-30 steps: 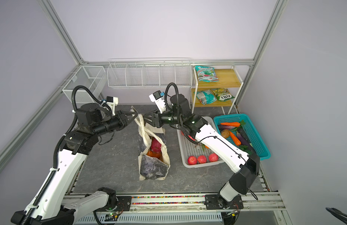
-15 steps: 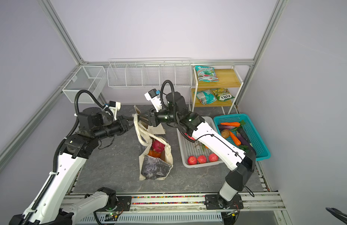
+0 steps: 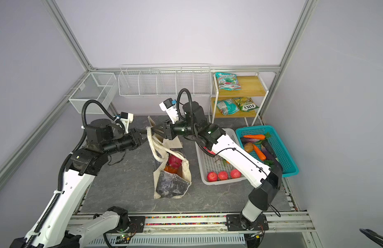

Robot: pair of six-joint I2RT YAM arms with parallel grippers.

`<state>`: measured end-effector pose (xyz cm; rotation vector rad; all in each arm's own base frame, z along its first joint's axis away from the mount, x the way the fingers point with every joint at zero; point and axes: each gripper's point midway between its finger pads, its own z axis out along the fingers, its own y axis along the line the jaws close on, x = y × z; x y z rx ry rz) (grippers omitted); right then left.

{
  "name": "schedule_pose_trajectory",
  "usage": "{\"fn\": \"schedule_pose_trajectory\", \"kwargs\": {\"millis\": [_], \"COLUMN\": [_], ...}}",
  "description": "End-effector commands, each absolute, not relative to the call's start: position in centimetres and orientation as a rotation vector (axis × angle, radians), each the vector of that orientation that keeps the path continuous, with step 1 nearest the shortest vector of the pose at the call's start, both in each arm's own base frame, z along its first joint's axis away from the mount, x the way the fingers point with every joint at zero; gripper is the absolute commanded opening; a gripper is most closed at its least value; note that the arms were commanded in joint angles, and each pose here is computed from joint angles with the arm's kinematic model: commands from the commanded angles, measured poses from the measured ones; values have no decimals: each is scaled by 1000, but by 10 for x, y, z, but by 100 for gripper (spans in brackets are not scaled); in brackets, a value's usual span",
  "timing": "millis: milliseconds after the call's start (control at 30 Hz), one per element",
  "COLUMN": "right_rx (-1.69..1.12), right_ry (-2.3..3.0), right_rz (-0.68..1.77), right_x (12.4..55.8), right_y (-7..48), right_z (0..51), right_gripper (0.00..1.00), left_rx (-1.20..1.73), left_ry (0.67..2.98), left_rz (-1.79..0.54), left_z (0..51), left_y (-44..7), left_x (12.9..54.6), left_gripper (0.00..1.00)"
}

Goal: Place the food into the grocery bag and tie it

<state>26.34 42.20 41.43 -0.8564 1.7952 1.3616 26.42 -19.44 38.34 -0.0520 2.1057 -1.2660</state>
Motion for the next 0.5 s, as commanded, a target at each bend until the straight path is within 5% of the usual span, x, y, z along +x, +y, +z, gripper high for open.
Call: {"fn": "schedule_pose_trajectory", "kwargs": {"millis": [0, 467], "right_rx": [-881, -763], "right_ry": [1763, 1860], "right_rz": [1338, 980], "right_x": [260, 281], "right_y": [422, 332], "right_z": [419, 397], "right_gripper": [34, 57], "left_rx": [-6, 21], "left_ry": [2074, 1978], "left_rz": [-1355, -1451], "left_z": [392, 420], "left_y": [-208, -220], "left_x": [263, 277], "left_gripper": [0, 0]}}
